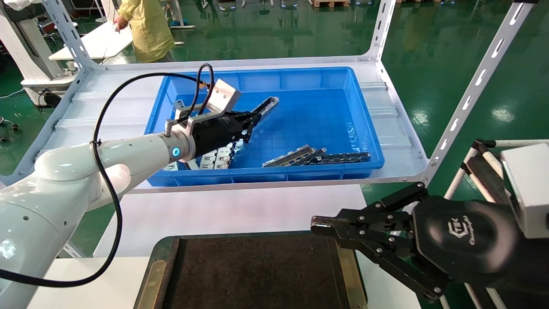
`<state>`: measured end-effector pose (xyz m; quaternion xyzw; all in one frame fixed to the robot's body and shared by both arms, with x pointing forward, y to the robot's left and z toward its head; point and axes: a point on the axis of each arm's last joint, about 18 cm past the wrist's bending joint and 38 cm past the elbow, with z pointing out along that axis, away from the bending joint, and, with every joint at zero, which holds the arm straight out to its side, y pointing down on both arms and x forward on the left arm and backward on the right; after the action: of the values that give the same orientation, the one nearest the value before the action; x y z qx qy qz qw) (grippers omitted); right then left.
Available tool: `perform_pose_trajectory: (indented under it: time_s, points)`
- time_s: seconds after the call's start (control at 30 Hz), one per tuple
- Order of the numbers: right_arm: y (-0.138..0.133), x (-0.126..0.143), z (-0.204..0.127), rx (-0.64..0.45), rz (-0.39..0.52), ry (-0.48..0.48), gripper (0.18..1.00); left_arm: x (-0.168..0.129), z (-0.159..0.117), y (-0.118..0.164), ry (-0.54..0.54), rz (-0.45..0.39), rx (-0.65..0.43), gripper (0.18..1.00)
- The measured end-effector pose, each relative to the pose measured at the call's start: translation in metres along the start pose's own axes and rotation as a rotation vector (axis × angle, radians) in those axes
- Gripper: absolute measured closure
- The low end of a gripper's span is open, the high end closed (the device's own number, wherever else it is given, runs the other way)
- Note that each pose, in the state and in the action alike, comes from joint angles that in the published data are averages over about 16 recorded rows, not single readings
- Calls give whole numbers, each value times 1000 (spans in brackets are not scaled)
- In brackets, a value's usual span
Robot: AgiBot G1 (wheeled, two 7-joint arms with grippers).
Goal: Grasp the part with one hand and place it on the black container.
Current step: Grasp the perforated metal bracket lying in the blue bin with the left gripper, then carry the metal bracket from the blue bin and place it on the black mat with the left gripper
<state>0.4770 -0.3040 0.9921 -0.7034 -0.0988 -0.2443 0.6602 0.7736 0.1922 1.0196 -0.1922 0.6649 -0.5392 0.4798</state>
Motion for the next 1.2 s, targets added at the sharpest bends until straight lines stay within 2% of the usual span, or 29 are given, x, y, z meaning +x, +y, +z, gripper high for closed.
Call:
perform_pose_trajectory:
  time_s: [0.13,0.23,0.43,0.6,0.9,1.2]
  points:
    - [0,0,0,0,0,0,987,-4,-4,-14,18,12,40,980]
    - [0,0,0,0,0,0,988,-2,-12,-27,69,21,86,981]
    - [0,0,0,0,0,0,988,6,-37,-47,220,46,190,981]
    - [0,0,0,0,0,0,988,16,-66,-52,363,61,261,981]
    - [0,0,0,0,0,0,988,41,-107,-30,557,39,293,982]
    - [0,0,0,0,0,0,988,94,-138,21,708,-64,257,982]
